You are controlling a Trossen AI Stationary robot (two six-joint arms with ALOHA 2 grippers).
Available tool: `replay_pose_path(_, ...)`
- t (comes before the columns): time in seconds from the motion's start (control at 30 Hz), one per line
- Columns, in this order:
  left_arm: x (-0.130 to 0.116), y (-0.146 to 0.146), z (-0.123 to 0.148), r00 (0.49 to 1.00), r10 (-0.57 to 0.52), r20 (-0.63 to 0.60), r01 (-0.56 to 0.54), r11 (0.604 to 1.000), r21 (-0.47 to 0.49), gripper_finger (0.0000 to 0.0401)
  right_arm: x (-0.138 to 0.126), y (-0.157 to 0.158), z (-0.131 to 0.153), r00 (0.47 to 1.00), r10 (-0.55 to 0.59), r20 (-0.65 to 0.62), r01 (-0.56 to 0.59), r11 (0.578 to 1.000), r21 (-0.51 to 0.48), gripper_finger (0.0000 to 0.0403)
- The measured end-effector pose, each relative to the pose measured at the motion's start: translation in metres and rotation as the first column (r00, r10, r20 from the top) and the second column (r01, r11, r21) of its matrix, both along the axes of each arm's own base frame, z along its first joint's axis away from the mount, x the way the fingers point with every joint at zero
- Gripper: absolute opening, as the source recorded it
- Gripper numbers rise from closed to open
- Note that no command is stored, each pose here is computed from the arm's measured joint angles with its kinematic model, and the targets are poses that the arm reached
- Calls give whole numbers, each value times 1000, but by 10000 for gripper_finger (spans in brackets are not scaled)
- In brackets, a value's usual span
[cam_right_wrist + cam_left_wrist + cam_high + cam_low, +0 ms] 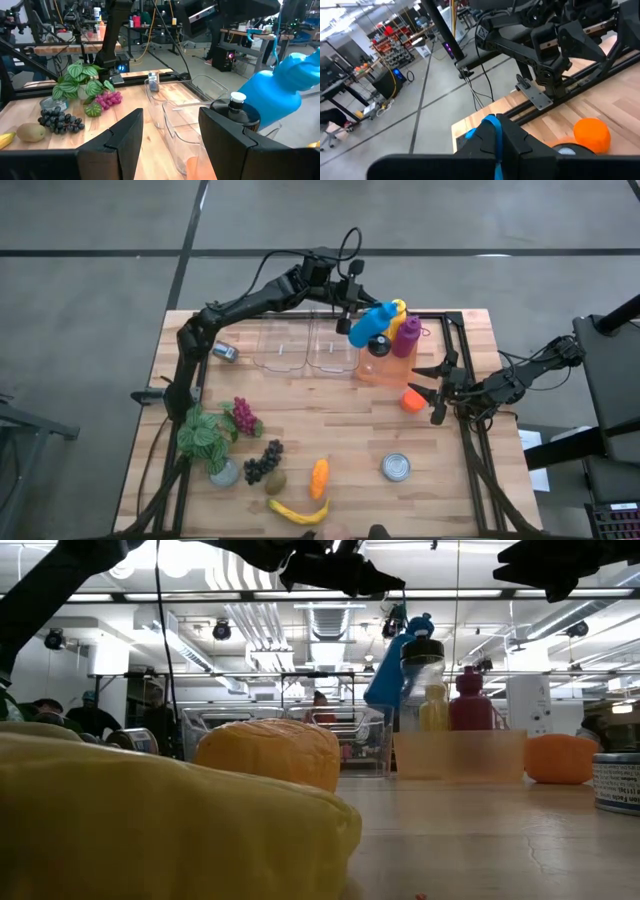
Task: Pick & Place Food Item
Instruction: Put the blue water bottle into the orange bin
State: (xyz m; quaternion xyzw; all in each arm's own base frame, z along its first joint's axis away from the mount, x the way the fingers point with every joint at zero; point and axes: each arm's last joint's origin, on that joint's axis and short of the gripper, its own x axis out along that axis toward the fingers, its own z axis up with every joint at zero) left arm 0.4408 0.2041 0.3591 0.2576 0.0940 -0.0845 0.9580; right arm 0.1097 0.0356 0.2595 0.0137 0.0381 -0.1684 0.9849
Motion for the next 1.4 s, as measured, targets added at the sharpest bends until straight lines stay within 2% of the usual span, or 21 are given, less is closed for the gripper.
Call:
replay_pose_path(0.27,0,1,2,1000,-1,22,1,1000,6,3,0,0,0,1000,0,0,0,1000,0,190)
replay_pose_path(0.5,8,4,-11,1000,-16,11,17,1000,-7,3,0,0,0,1000,0,0,0,1000,-1,190)
replay_pose_path(0.67,9,3,-9,998,-46,44,46,999,-10,3,0,0,0,1000,0,0,0,1000,-1,190)
replay_pose_path(1.03,9,2,-12,998,-56,34,57,998,-27,3,0,0,0,1000,0,0,0,1000,0,190)
replay_pose_path(1.4,17,3,-34,998,-56,-27,54,995,-88,3,0,0,0,1000,0,0,0,1000,1,190)
